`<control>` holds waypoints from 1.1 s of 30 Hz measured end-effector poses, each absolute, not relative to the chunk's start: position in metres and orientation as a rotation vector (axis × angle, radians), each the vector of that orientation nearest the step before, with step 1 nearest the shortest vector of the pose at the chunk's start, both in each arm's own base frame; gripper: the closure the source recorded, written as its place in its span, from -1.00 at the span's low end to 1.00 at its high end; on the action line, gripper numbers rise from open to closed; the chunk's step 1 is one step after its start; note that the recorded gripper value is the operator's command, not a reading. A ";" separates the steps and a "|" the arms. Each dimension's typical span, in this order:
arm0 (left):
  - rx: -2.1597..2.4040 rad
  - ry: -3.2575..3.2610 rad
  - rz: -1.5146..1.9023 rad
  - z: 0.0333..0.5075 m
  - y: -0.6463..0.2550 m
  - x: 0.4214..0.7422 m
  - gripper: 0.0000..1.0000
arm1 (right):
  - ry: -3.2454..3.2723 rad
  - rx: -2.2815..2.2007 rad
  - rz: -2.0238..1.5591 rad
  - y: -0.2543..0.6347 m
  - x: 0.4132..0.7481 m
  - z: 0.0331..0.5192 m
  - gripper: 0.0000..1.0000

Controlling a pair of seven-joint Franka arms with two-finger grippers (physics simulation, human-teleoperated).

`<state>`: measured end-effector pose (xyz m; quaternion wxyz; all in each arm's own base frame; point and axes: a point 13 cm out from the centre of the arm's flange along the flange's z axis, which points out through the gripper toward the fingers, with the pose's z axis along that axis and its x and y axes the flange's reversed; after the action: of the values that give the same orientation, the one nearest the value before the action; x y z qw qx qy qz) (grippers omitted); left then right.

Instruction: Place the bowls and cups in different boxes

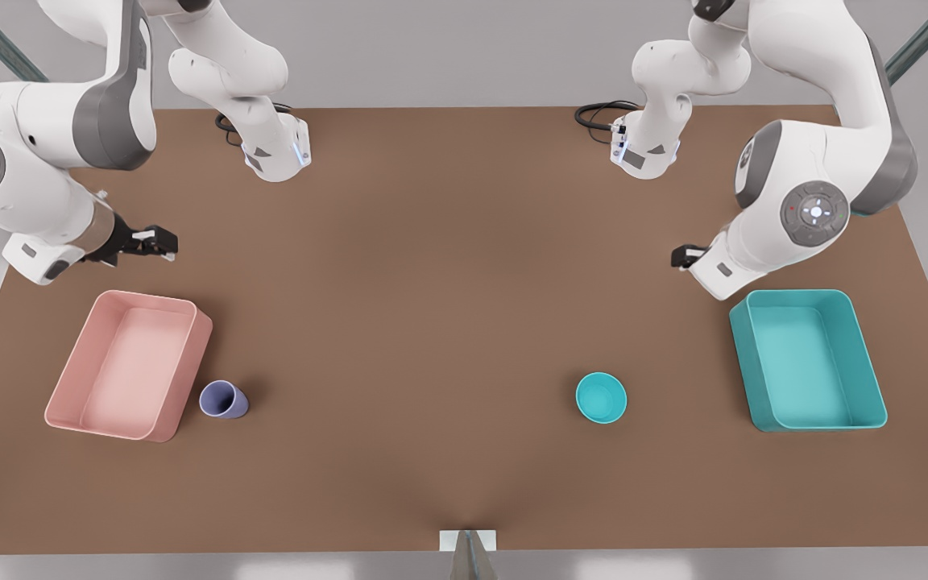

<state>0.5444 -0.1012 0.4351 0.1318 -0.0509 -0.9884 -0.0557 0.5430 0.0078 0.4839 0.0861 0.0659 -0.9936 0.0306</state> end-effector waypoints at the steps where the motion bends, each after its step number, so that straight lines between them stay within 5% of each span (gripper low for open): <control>1: -0.147 -2.869 -0.161 0.435 -0.101 0.545 -1.00 | -2.962 0.198 0.091 0.008 0.544 0.482 -1.00; 3: -0.147 -2.847 -0.150 0.417 -0.104 0.550 -1.00 | -2.949 0.202 0.091 0.008 0.551 0.468 -1.00; 8: -0.112 -2.754 0.020 0.209 -0.132 0.626 -1.00 | -2.869 0.235 0.081 0.018 0.603 0.360 -1.00; 12: -0.034 -2.793 0.146 0.118 -0.139 0.645 -1.00 | -2.898 0.230 0.065 0.013 0.637 0.294 -1.00; 19: 0.102 -2.921 0.334 0.087 -0.138 0.676 -1.00 | -2.974 0.175 0.015 -0.004 0.674 0.203 -1.00; 29: 0.187 -2.924 0.494 0.073 -0.164 0.676 -1.00 | -3.063 0.115 0.012 -0.030 0.693 0.159 -1.00; 30: 0.186 -2.918 0.494 0.069 -0.165 0.673 -0.85 | -3.068 0.114 0.013 -0.030 0.694 0.157 -1.00; 31: 0.184 -2.913 0.493 0.065 -0.165 0.671 -0.29 | -3.070 0.114 0.016 -0.031 0.695 0.153 -1.00; 32: 0.182 -2.910 0.493 0.062 -0.165 0.670 0.07 | -3.071 0.114 0.018 -0.032 0.696 0.148 -1.00; 33: 0.180 -2.910 0.494 0.061 -0.166 0.669 0.14 | -3.071 0.113 0.020 -0.033 0.697 0.142 -1.00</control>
<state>0.6693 -0.1655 0.0611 0.0922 0.0606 -0.9799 0.1665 0.6971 -0.0328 0.1422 0.0343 0.0368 -0.9987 0.0066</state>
